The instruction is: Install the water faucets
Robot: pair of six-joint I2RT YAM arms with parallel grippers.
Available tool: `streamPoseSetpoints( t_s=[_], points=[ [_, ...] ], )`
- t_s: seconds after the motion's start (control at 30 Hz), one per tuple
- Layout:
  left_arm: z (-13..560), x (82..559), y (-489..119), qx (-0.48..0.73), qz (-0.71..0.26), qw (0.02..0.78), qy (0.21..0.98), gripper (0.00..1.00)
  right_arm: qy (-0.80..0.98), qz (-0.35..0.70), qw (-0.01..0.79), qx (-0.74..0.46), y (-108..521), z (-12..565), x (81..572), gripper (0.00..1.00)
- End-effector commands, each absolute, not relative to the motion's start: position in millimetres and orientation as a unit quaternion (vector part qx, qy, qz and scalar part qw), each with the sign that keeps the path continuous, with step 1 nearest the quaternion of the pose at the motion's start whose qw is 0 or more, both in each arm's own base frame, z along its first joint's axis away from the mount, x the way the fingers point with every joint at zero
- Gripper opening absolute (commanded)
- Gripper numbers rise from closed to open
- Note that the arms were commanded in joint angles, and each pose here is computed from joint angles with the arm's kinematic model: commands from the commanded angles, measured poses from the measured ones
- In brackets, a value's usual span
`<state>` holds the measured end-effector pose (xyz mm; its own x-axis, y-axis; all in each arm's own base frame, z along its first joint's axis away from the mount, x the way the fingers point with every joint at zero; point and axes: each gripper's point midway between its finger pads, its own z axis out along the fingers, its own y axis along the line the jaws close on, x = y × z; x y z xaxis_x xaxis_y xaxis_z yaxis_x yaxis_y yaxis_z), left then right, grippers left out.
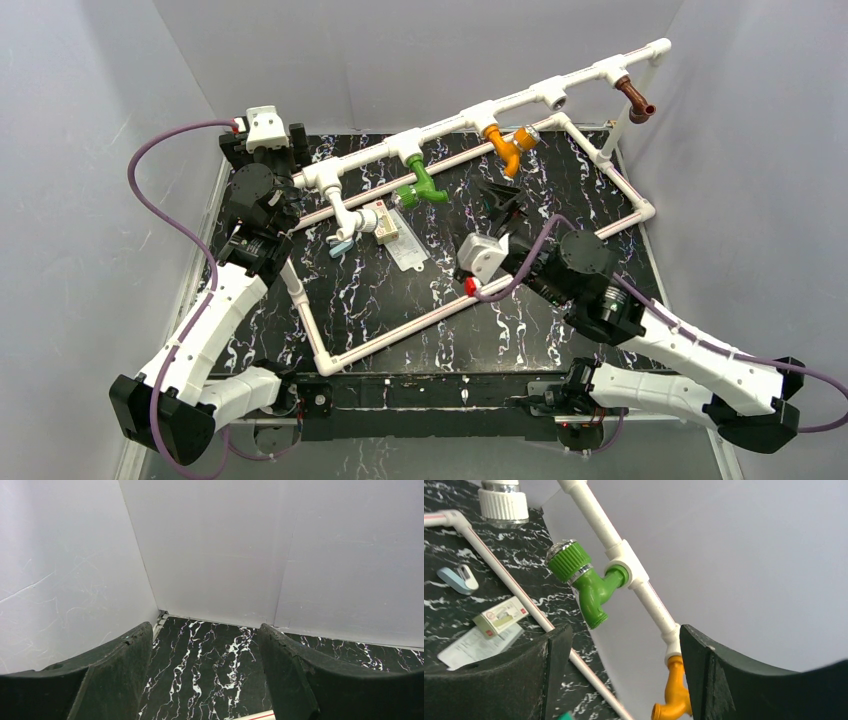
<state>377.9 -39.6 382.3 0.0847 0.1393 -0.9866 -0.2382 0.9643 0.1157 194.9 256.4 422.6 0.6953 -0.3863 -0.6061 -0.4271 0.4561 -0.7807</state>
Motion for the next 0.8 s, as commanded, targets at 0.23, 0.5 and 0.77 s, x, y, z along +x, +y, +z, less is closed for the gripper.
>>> streamPoseSetpoints(
  t_s=[0.23,0.5,0.77],
  points=[
    [179,356,-67,0.139,0.155,0.489,0.847,0.74,0.264,-0.122,0.719,-0.631,289,415,207,0.89],
    [179,356,-67,0.14,0.154,0.488,0.847,0.74,0.24,-0.238,0.726,-0.599,295,424,235,0.89],
    [179,356,-67,0.139,0.154,0.489,0.847,0.74,0.246,-0.256,0.733,-0.581,307,423,247,0.84]
  ],
)
